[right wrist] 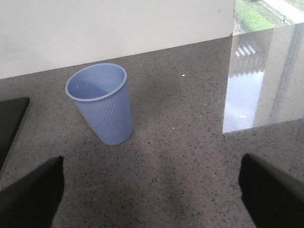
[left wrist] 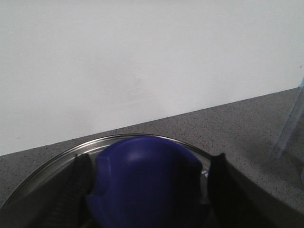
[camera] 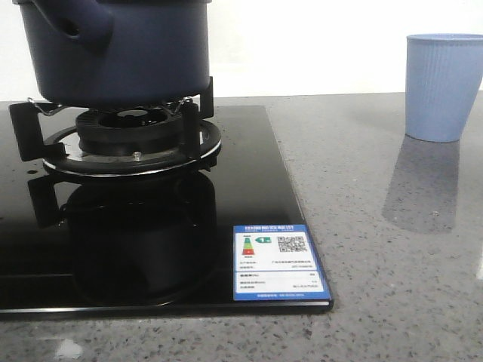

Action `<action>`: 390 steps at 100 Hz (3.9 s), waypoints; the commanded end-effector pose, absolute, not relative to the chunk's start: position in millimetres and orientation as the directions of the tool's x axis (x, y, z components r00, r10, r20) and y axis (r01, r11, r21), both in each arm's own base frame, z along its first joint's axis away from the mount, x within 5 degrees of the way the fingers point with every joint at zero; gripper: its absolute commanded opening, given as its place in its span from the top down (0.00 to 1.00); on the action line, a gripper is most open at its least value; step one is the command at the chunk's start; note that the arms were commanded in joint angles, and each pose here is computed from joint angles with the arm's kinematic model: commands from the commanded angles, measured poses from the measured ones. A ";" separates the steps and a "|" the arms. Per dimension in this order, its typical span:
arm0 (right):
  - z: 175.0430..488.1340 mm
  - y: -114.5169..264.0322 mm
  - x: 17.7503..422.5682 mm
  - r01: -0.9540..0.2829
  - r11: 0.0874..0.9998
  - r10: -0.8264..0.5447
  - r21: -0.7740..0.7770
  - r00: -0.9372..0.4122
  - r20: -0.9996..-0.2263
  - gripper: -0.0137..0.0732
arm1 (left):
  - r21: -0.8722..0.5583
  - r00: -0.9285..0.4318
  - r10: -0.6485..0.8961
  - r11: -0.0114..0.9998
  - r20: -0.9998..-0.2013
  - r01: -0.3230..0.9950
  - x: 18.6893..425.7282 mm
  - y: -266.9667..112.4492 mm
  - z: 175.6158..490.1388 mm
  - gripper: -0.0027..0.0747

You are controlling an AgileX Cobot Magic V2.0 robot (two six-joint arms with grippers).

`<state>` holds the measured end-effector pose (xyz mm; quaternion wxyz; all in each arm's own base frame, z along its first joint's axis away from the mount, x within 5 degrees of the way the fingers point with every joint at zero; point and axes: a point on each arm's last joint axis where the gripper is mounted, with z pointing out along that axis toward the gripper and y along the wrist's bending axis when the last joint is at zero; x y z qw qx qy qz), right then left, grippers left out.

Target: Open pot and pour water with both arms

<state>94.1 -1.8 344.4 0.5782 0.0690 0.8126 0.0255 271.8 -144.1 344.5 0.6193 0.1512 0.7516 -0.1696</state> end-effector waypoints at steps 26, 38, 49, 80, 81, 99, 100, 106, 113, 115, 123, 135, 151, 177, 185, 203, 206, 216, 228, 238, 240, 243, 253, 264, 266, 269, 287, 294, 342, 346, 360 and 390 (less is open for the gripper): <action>357.7 -0.2 95.9 0.049 0.992 0.123 0.114 -0.242 -0.963 0.09 | -0.079 -0.024 -0.076 0.895 -0.997 0.438 248.1 -129.7 395.2 0.19; 359.2 0.9 96.2 0.037 0.991 0.131 0.126 -0.227 -0.965 0.09 | -0.081 -0.025 -0.078 0.896 -0.997 0.437 231.5 -115.8 408.7 0.21; 361.3 3.7 96.7 0.012 0.986 0.163 0.164 -0.208 -0.964 0.12 | -0.079 -0.019 -0.079 0.897 -0.997 0.434 213.6 -101.9 421.1 0.36; 346.1 9.4 103.1 -0.043 0.986 0.151 0.161 -0.183 -0.972 0.92 | -0.029 0.017 -0.040 0.908 -0.999 0.419 162.0 -72.9 408.1 0.99; 345.0 9.5 103.4 -0.045 0.986 0.150 0.160 -0.184 -0.972 0.92 | -0.029 0.009 -0.036 0.908 -0.999 0.419 161.0 -72.4 404.1 0.99; 311.2 13.5 95.8 -0.126 0.988 0.081 0.094 -0.106 -0.991 0.92 | -0.078 0.087 -0.121 0.919 -0.989 0.386 120.6 -50.4 362.1 0.99; 310.3 13.9 95.1 -0.132 0.987 0.082 0.094 -0.096 -0.992 0.92 | -0.084 0.078 -0.123 0.920 -0.989 0.384 119.5 -49.6 356.0 0.99; 296.1 13.7 88.1 -0.149 0.984 0.085 0.095 -0.073 -0.994 0.92 | -0.110 0.106 -0.160 0.921 -0.981 0.374 105.1 -41.7 340.0 0.99; 282.3 13.2 81.0 -0.162 0.982 0.088 0.095 -0.050 -0.995 0.92 | -0.114 0.105 -0.164 0.921 -0.981 0.372 92.1 -35.7 317.6 0.99; 280.5 13.4 79.1 -0.169 0.981 0.089 0.093 -0.033 -0.996 0.92 | -0.114 0.102 -0.162 0.921 -0.981 0.372 87.8 -33.9 309.1 0.99; 274.5 13.0 74.4 -0.178 0.980 0.089 0.089 -0.008 -0.996 0.92 | -0.118 0.093 -0.163 0.921 -0.982 0.371 79.2 -30.1 288.2 0.99; 269.3 13.7 74.6 -0.186 0.979 0.087 0.086 -0.004 -0.996 0.92 | -0.128 0.112 -0.181 0.921 -0.977 0.369 69.5 -25.1 269.3 0.99; 265.3 12.2 74.8 -0.166 0.982 0.079 0.086 -0.046 -0.996 0.92 | -0.155 0.185 -0.232 0.922 -0.955 0.355 65.8 -20.6 274.2 0.99; 265.0 12.5 74.7 -0.165 0.976 0.132 0.140 -0.058 -0.990 0.92 | -0.154 0.176 -0.228 0.922 -0.957 0.356 66.0 -20.9 272.7 0.99; 265.0 12.5 74.7 -0.165 0.976 0.132 0.140 -0.058 -0.990 0.92 | -0.154 0.175 -0.228 0.921 -0.958 0.357 66.0 -21.0 272.5 0.99; 265.0 12.5 74.7 -0.165 0.976 0.132 0.140 -0.058 -0.990 0.92 | -0.154 0.175 -0.228 0.921 -0.958 0.357 66.0 -21.0 272.5 0.99; 265.0 12.5 74.7 -0.165 0.976 0.132 0.140 -0.058 -0.990 0.92 | -0.154 0.175 -0.228 0.921 -0.958 0.357 66.0 -21.0 272.5 0.99; 265.0 12.5 74.7 -0.165 0.976 0.132 0.140 -0.058 -0.990 0.92 | -0.154 0.175 -0.228 0.921 -0.958 0.357 66.0 -21.0 272.5 0.99; 265.0 12.5 74.7 -0.165 0.976 0.132 0.140 -0.058 -0.990 0.92 | -0.150 0.169 -0.221 0.923 -0.961 0.355 66.5 -21.2 269.0 0.99; 265.0 12.5 74.7 -0.165 0.976 0.132 0.140 -0.058 -0.990 0.92 | -0.118 0.178 -0.186 0.934 -0.966 0.336 65.8 -20.1 267.2 0.99; 265.0 12.5 74.7 -0.165 0.976 0.132 0.140 -0.058 -0.990 0.92 | -0.104 0.173 -0.168 0.939 -0.970 0.327 65.6 -19.8 266.2 0.99; 265.0 12.5 74.7 -0.165 0.976 0.132 0.140 -0.058 -0.990 0.92 | -0.097 0.167 -0.156 0.945 -0.974 0.313 64.8 -18.8 264.4 0.99; 265.0 12.5 74.7 -0.165 0.976 0.132 0.140 -0.058 -0.990 0.92 | -0.080 0.161 -0.119 0.970 -0.980 0.232 62.5 -13.2 251.8 0.99; 265.0 12.5 74.7 -0.165 0.976 0.132 0.140 -0.058 -0.990 0.92 | -0.104 0.161 -0.131 0.980 -0.978 0.169 56.7 -8.2 232.6 0.99; 265.0 12.5 74.7 -0.165 0.976 0.132 0.140 -0.058 -0.990 0.92 | -0.112 0.146 -0.134 0.982 -0.980 0.155 56.5 -7.5 227.9 0.99; 265.0 12.5 74.7 -0.165 0.976 0.132 0.140 -0.058 -0.990 0.92 | -0.130 0.131 -0.147 0.982 -0.980 0.136 54.9 -6.3 222.3 0.99; 265.0 12.5 74.7 -0.165 0.976 0.132 0.140 -0.058 -0.990 0.92 | -0.117 0.053 -0.118 0.993 -0.992 0.018 55.5 -0.8 200.3 0.99; 265.0 12.5 74.7 -0.165 0.976 0.132 0.140 -0.058 -0.990 0.92 | -0.112 0.027 -0.112 0.994 -0.993 0.010 55.6 -0.6 197.8 0.99; 265.0 12.5 74.7 -0.165 0.976 0.132 0.140 -0.058 -0.990 0.92 | -0.131 -0.044 -0.130 0.991 -0.991 0.021 55.5 -2.0 192.0 0.99; 265.0 12.5 74.7 -0.165 0.976 0.132 0.140 -0.058 -0.990 0.92 | -0.131 -0.044 -0.130 0.991 -0.991 0.021 55.5 -2.0 192.0 0.99; 265.0 12.5 74.7 -0.165 0.976 0.132 0.140 -0.058 -0.990 0.92 | -0.131 -0.044 -0.130 0.991 -0.991 0.021 55.5 -2.0 192.0 0.99; 265.0 12.5 74.7 -0.165 0.976 0.132 0.140 -0.058 -0.990 0.92 | -0.131 -0.044 -0.130 0.991 -0.991 0.021 55.5 -2.0 192.0 0.99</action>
